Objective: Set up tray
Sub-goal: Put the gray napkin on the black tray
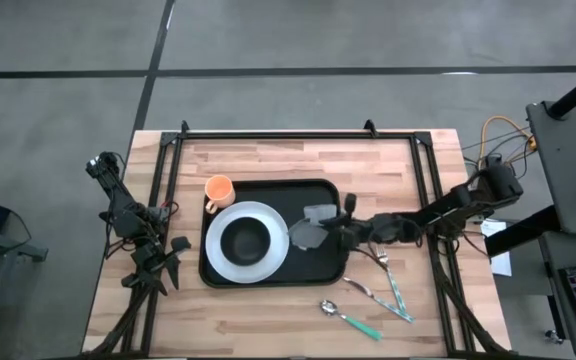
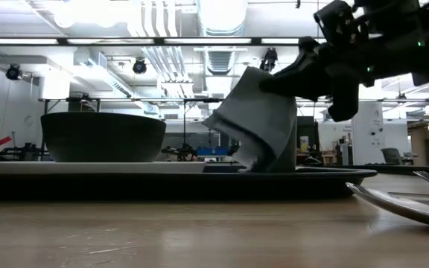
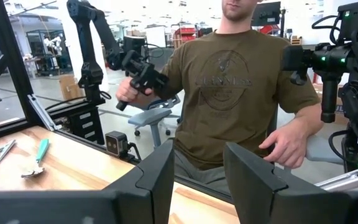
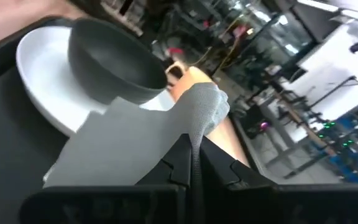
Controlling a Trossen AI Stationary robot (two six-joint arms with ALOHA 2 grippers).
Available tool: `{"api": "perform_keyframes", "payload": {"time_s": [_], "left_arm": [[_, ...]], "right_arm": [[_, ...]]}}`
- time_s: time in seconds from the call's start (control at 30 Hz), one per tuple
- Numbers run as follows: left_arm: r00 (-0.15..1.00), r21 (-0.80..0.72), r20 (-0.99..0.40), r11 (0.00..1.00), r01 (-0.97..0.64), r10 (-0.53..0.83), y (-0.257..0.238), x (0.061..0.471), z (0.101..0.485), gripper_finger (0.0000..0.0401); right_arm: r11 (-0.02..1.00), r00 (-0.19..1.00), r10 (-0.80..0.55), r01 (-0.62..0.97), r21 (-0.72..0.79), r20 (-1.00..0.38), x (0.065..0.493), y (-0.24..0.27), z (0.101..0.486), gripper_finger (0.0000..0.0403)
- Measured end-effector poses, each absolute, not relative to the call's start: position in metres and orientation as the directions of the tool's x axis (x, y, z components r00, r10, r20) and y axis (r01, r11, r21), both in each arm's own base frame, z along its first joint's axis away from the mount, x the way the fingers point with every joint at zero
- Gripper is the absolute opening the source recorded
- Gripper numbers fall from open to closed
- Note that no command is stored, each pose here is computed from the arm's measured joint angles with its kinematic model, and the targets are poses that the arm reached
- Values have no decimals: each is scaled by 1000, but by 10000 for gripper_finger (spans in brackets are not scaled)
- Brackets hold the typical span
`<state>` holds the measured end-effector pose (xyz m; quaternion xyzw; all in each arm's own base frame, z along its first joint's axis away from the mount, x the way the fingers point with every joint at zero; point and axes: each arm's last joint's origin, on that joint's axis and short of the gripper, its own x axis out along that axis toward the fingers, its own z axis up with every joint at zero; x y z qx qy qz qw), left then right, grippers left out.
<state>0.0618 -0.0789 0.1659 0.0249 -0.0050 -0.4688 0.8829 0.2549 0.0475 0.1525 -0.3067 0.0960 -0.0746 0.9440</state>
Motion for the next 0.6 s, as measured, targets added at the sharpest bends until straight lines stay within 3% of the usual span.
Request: {"api": "perform_keyframes", "payload": {"time_s": [0.47, 0.6], "left_arm": [[560, 49, -14, 559, 828, -828, -79, 62, 166, 121], [560, 49, -15, 559, 828, -828, -79, 62, 166, 121]], "right_arm": [[650, 793, -607, 459, -605, -51, 291, 38, 138, 8], [657, 793, -608, 474, -586, -40, 297, 40, 134, 8]]}}
